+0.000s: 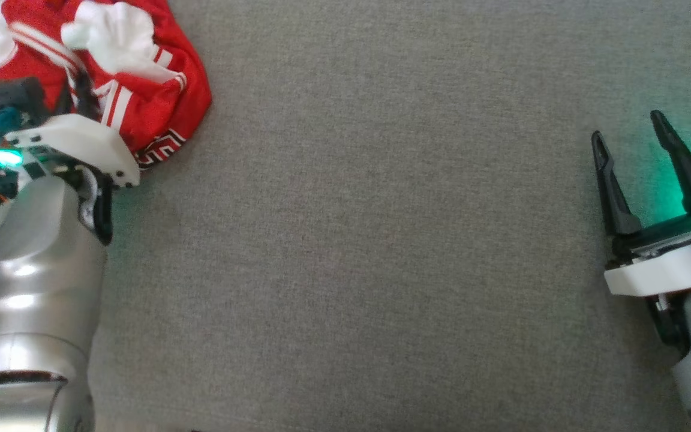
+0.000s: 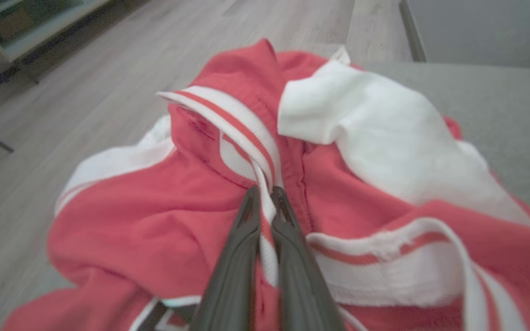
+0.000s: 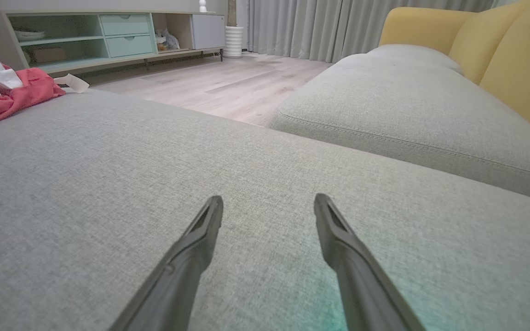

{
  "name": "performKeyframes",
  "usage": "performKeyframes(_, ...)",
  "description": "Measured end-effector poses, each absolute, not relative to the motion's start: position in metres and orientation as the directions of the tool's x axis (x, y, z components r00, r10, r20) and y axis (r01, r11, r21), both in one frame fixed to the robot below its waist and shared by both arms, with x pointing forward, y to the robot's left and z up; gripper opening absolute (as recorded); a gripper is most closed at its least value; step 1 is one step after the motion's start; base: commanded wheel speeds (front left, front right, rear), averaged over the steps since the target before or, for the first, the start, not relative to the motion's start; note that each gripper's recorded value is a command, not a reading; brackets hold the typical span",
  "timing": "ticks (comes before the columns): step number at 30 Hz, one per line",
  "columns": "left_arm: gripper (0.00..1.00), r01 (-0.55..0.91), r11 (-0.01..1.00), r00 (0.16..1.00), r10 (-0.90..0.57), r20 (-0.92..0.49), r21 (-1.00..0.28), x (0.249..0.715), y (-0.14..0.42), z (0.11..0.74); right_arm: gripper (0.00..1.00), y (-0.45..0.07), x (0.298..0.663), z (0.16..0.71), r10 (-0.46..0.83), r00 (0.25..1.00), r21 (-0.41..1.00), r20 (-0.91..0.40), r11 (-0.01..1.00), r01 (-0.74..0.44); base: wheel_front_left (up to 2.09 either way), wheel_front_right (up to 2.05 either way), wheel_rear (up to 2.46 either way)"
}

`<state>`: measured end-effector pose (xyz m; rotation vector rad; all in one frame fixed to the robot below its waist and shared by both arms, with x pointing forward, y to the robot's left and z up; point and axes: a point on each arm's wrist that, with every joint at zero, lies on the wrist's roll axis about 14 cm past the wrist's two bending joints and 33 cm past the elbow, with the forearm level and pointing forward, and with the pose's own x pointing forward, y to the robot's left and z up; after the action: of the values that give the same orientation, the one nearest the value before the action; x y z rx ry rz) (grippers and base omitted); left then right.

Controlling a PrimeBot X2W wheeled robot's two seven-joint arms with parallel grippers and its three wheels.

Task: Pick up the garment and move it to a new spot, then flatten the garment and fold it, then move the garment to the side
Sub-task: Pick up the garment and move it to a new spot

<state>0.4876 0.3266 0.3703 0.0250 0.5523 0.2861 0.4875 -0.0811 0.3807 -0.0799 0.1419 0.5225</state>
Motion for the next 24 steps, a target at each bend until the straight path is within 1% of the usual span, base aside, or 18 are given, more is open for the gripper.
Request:
performKeyframes(1, 0.00, -0.255, 0.961, 0.832, 0.275, -0.481, 0.108, 0.492, 0.328, 0.379, 1.00, -0.082, 0.487, 0.382, 0.487, 0.859, -0.038, -0.155, 0.866, -0.498, 0.00, 0.00, 0.00)
performKeyframes(2, 0.00, -0.255, 0.961, 0.832, 0.275, -0.481, 0.108, 0.492, 0.328, 0.379, 1.00, -0.082, 0.487, 0.382, 0.487, 0.859, -0.038, -0.155, 0.866, -0.498, 0.00, 0.00, 0.00)
performKeyframes(7, 0.00, -0.207, 0.967, 0.928, 0.243, -0.283, 0.149, 0.521, 0.330, 0.444, 1.00, -0.075, 0.475, 0.395, 0.475, 0.868, -0.012, -0.141, 0.876, -0.482, 0.00, 0.00, 0.00)
performKeyframes(10, 0.00, -0.152, 0.972, 0.973, 0.178, -0.144, 0.180, 0.542, 0.318, 0.498, 1.00, -0.073, 0.470, 0.415, 0.461, 0.882, -0.002, -0.101, 0.886, -0.463, 0.00, 0.00, 0.00)
performKeyframes(13, 0.00, -0.081, 0.976, 0.997, 0.082, 0.002, 0.200, 0.558, 0.290, 0.555, 1.00, -0.075, 0.464, 0.438, 0.432, 0.900, 0.007, -0.054, 0.902, -0.432, 0.00, 0.00, 0.00)
performKeyframes(15, 0.00, -0.024, 0.978, 0.996, 0.006, 0.084, 0.208, 0.566, 0.264, 0.588, 1.00, -0.083, 0.455, 0.450, 0.399, 0.916, 0.020, -0.033, 0.917, -0.398, 0.00, 0.00, 0.00)
performKeyframes(18, 0.00, 0.071, 0.972, 0.980, -0.110, 0.165, 0.225, 0.574, 0.218, 0.630, 1.00, -0.102, 0.435, 0.458, 0.336, 0.942, 0.033, -0.029, 0.942, -0.335, 0.00, 0.00, 0.00)
performKeyframes(21, 0.00, 0.182, 0.961, 0.944, -0.229, 0.236, 0.207, 0.575, 0.164, 0.669, 1.00, -0.124, 0.415, 0.470, 0.265, 0.964, 0.033, -0.012, 0.964, -0.264, 0.00, 0.00, 0.00)
performKeyframes(24, 0.00, 0.306, 0.937, 0.898, -0.344, 0.274, 0.171, 0.567, 0.108, 0.693, 1.00, -0.148, 0.399, 0.485, 0.193, 0.981, 0.025, 0.021, 0.981, -0.193, 0.00, 0.00, 0.00)
